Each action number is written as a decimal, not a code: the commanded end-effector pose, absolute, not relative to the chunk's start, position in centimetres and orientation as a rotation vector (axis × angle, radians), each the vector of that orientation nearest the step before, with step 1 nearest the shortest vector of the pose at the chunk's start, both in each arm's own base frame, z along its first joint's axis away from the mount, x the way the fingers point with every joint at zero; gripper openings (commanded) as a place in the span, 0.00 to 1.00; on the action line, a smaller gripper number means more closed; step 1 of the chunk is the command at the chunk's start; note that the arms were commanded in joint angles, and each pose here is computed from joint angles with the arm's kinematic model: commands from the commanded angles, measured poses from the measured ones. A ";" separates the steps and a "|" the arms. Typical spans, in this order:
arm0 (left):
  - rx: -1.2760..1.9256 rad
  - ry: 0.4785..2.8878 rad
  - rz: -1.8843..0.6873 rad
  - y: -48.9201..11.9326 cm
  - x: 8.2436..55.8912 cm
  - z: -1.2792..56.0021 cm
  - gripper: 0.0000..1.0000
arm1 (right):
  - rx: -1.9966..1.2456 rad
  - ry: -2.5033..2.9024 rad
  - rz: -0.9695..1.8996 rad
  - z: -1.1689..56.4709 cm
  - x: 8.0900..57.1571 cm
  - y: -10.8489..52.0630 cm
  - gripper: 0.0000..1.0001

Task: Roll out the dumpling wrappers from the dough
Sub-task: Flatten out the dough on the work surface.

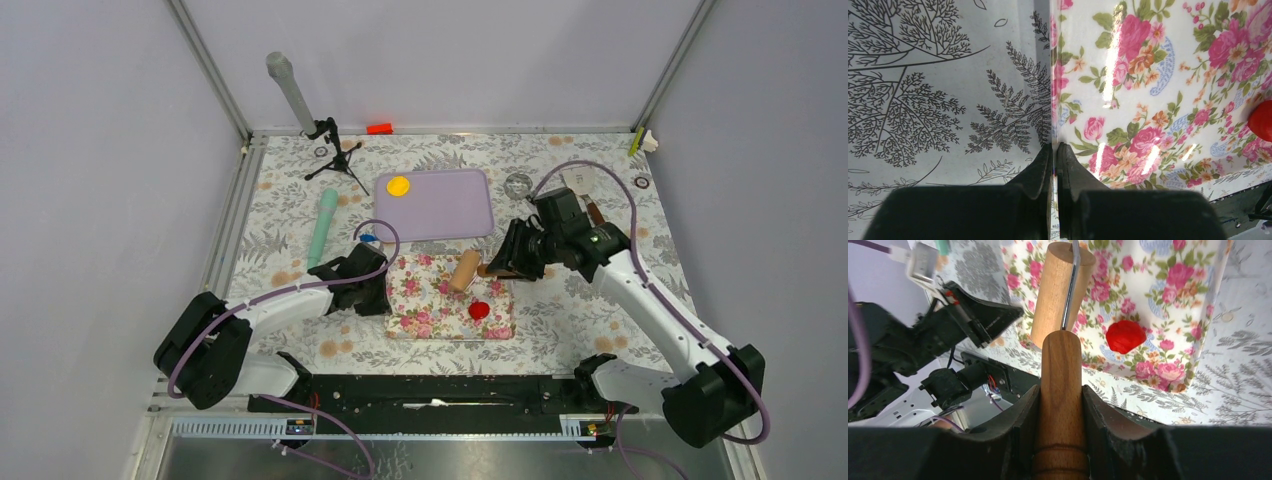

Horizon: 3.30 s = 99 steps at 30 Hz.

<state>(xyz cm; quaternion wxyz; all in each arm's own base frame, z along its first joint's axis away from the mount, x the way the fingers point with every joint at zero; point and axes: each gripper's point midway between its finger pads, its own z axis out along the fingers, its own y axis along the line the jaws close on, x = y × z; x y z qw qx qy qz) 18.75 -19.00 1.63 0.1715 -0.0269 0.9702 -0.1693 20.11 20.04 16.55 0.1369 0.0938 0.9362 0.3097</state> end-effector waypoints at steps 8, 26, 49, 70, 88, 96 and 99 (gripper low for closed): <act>-0.041 2.821 -0.363 -17.2 17.0 0.3 0.00 | 0.237 2.754 0.477 16.8 15.2 12.8 0.00; -0.002 2.818 -0.410 -17.8 17.0 0.5 0.00 | 0.195 2.722 0.692 16.0 18.5 17.5 0.00; 0.010 2.827 -0.416 -17.8 16.6 0.3 0.00 | 0.037 2.620 0.730 20.6 20.9 21.4 0.00; 0.027 2.814 -0.430 -18.0 16.4 0.5 0.00 | 0.070 2.794 0.510 14.9 17.8 17.9 0.00; 0.022 2.829 -0.427 -18.1 16.2 0.4 0.00 | -0.033 2.746 0.795 17.0 19.5 23.4 0.00; 0.030 2.825 -0.432 -18.1 16.2 0.6 0.00 | -0.044 2.783 0.745 15.7 20.1 24.1 0.00; 0.027 2.830 -0.418 -17.9 16.1 0.5 0.00 | -0.021 2.796 0.683 15.4 20.2 23.4 0.00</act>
